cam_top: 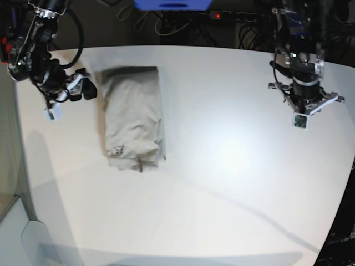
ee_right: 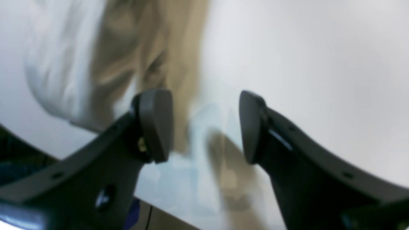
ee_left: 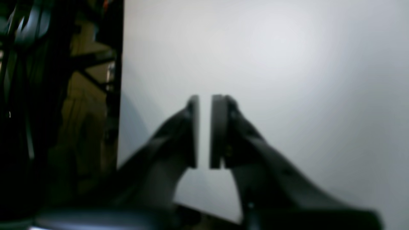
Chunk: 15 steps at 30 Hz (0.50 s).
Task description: Layout the t-shirt on the table in an organized manner, then fold the t-shirt properly
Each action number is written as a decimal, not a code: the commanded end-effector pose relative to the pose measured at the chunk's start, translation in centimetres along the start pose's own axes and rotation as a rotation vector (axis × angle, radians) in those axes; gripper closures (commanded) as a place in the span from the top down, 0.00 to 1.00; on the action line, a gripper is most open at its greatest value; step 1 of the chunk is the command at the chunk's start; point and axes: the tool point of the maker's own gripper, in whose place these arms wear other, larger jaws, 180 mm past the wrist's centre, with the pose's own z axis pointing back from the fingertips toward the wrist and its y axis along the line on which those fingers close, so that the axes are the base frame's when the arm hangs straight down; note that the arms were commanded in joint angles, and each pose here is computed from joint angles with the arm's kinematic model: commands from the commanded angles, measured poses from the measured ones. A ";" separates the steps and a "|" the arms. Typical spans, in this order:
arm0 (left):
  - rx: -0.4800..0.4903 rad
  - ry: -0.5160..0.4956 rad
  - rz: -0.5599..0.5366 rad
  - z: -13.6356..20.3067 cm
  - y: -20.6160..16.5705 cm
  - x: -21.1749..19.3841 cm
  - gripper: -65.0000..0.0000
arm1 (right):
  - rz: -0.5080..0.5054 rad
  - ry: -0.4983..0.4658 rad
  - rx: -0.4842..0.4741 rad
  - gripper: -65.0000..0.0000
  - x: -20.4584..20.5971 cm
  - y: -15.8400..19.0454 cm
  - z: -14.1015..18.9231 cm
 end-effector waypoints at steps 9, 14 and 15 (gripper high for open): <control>-0.064 0.076 -0.013 1.3 -0.5 -3.3 0.00 | 0.023 -0.090 0.094 0.53 -0.6 3.4 -0.7; -0.146 0.119 -0.015 1.8 -2.0 -4.8 0.00 | -0.016 -0.129 0.023 0.53 -0.2 0.9 0.7; -0.166 0.130 -0.017 2.0 -2.5 -5.2 0.00 | -0.027 -0.139 0.002 0.53 -0.1 0.1 1.2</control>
